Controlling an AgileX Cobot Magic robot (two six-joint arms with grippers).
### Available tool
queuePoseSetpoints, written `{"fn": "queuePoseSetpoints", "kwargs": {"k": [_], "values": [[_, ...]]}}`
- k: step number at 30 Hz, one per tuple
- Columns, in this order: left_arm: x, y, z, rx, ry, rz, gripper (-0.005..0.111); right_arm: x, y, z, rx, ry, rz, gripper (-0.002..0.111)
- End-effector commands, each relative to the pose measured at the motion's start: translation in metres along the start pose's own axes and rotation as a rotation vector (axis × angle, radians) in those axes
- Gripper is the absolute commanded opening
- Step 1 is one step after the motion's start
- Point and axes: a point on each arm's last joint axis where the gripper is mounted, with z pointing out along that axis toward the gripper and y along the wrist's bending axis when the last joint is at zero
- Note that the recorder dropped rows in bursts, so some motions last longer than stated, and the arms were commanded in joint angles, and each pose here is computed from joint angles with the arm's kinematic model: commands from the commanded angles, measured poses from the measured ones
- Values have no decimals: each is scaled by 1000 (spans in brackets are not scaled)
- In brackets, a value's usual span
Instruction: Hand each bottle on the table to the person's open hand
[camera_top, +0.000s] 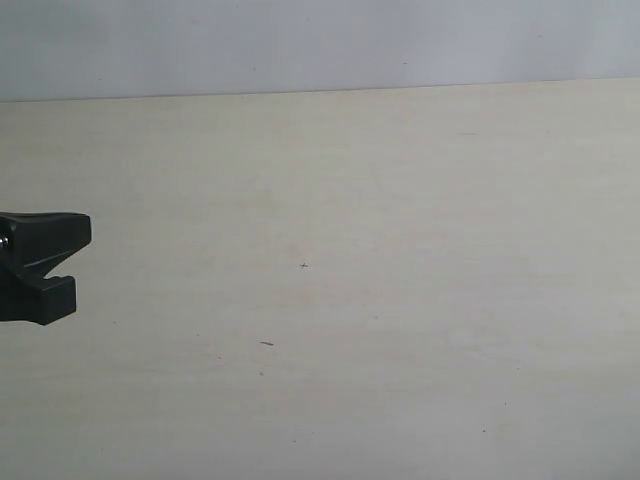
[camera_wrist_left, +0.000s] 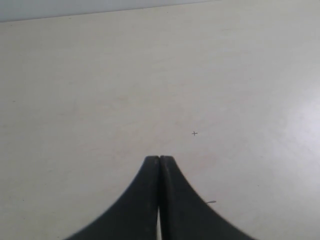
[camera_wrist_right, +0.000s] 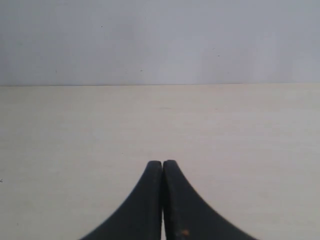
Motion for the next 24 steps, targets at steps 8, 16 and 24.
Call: {"fn": "queuePoseSetpoints", "kwargs": {"k": [8, 16, 24], "values": [[-2, 2, -5, -10, -29, 25, 0, 1, 0, 0, 5, -5, 2, 0], [-11, 27, -67, -197, -216, 42, 0, 1, 0, 0, 5, -5, 2, 0], [7, 19, -115, -311, -310, 21, 0, 1, 0, 0, 4, -5, 6, 0]]}}
